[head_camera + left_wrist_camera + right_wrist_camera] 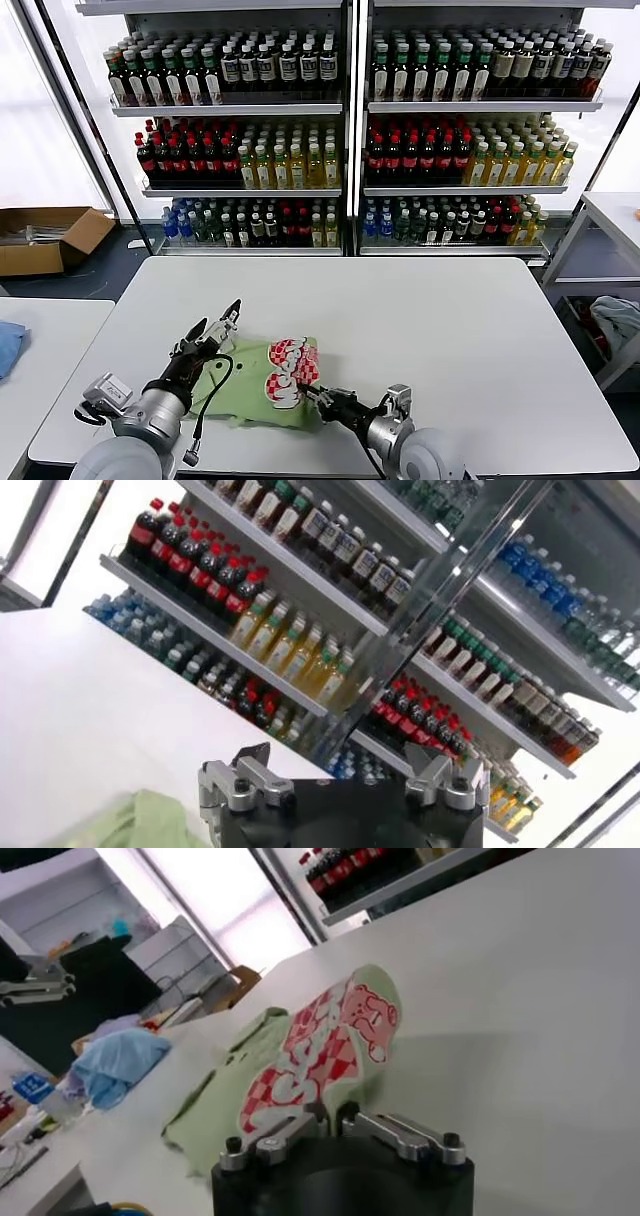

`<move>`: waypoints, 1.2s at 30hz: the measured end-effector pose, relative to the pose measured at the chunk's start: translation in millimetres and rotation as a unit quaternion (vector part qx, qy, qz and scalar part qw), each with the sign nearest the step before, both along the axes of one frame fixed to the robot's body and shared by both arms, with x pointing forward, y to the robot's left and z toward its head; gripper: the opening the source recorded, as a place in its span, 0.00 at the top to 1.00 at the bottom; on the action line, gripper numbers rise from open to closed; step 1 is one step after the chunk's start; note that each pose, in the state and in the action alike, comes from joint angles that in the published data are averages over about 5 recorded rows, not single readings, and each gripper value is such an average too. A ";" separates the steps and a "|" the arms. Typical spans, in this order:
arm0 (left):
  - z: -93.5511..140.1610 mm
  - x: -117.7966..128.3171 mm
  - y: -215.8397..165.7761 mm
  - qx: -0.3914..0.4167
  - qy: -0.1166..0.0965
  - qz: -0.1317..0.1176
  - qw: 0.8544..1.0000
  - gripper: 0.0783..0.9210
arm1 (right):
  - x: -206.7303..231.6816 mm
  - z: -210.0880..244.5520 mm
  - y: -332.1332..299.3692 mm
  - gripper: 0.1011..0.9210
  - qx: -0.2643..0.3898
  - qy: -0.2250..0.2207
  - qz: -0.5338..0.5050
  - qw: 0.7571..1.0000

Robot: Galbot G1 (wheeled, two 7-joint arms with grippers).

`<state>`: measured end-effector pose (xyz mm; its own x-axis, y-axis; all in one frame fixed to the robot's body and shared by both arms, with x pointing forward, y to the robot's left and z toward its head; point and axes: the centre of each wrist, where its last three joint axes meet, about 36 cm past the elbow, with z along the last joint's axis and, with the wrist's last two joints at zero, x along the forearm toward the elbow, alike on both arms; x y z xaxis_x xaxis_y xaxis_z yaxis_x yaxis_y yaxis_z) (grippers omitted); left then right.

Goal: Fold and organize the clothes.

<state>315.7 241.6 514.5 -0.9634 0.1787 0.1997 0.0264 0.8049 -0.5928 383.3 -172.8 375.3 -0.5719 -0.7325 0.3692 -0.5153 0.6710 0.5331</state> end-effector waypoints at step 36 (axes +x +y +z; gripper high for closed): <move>-9.3 3.6 -0.4 -0.014 0.009 0.011 1.000 0.12 | 4.4 55.7 -173.5 0.37 -0.227 -0.115 -0.088 0.963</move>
<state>319.3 241.3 505.2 -0.9635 0.1630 0.2125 -0.0024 0.7882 -0.6154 387.7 -346.3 431.1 -0.7777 -0.4097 0.4768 -0.4414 0.8959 0.0500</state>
